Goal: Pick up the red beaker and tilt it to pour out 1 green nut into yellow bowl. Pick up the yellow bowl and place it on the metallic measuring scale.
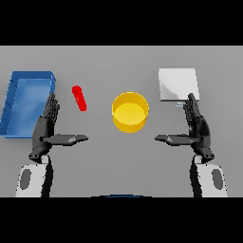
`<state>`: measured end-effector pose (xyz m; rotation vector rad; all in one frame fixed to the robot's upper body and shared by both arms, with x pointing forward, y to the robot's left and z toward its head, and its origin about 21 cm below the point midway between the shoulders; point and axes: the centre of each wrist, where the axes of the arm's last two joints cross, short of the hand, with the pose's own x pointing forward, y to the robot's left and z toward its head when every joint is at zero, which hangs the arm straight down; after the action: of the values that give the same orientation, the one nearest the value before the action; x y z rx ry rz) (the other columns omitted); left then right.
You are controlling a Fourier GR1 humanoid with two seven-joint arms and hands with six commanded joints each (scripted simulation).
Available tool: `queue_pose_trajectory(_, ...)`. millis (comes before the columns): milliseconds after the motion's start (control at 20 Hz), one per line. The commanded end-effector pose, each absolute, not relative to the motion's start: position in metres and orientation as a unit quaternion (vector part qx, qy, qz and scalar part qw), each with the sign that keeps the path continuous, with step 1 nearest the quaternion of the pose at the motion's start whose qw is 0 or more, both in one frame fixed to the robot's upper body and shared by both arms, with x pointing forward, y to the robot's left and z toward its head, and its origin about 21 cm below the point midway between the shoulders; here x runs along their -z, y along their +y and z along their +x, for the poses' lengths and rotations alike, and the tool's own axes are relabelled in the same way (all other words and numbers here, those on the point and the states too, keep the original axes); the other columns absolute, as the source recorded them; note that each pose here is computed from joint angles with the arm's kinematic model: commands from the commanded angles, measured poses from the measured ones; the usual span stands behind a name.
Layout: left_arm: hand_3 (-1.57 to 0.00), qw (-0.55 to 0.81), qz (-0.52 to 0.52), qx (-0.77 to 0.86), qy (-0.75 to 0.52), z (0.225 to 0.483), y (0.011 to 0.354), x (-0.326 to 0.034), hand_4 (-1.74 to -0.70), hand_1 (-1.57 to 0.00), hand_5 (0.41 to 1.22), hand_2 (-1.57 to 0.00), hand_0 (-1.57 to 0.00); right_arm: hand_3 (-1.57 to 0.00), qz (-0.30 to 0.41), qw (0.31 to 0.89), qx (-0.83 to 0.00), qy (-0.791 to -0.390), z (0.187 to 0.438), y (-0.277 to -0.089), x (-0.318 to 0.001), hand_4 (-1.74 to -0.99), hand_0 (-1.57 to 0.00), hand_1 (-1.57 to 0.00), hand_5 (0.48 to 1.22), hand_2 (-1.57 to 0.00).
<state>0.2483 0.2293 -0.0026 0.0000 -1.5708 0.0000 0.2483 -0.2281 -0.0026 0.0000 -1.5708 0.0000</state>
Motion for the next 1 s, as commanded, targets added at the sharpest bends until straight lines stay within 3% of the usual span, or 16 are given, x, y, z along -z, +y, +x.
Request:
queue_pose_trajectory(0,0.00,0.707,0.001,-0.001,-0.707,0.248,0.230,0.002,-1.15,0.00,0.599,0.00,0.00,0.00,0.000,0.707,0.000,-0.707,0.248,-0.228,0.003,-1.167,0.00,0.00,0.599,0.00)
queue_pose_trajectory(250,0.00,0.706,0.003,0.002,-0.709,0.248,0.240,0.002,-1.15,0.00,0.599,0.00,0.00,0.00,-0.001,0.704,-0.001,-0.710,0.246,-0.226,0.002,-1.167,0.00,0.00,0.599,0.00)
queue_pose_trajectory(350,0.00,0.696,0.022,0.054,-0.716,0.235,0.243,-0.005,-1.16,0.00,0.599,0.00,0.00,0.00,-0.087,0.660,-0.089,-0.741,0.228,-0.229,0.001,-1.163,0.00,0.00,0.595,0.00)
queue_pose_trajectory(550,0.00,0.700,0.030,0.083,-0.709,0.224,0.242,-0.014,-1.16,0.00,0.600,0.00,0.00,0.00,-0.121,0.653,-0.125,-0.737,0.216,-0.224,-0.003,-1.162,0.00,0.00,0.591,0.00)
queue_pose_trajectory(750,0.00,0.705,0.033,0.101,-0.702,0.230,0.237,-0.015,-1.16,0.00,0.602,0.00,0.00,0.00,-0.107,0.659,-0.115,-0.736,0.219,-0.218,-0.004,-1.199,0.00,0.00,0.603,0.00)
queue_pose_trajectory(950,0.00,0.711,0.033,0.112,-0.693,0.255,0.225,0.003,-1.21,0.00,0.615,0.00,0.00,0.00,-0.100,0.651,-0.119,-0.743,0.217,-0.221,-0.006,-1.236,0.00,0.00,0.623,0.00)
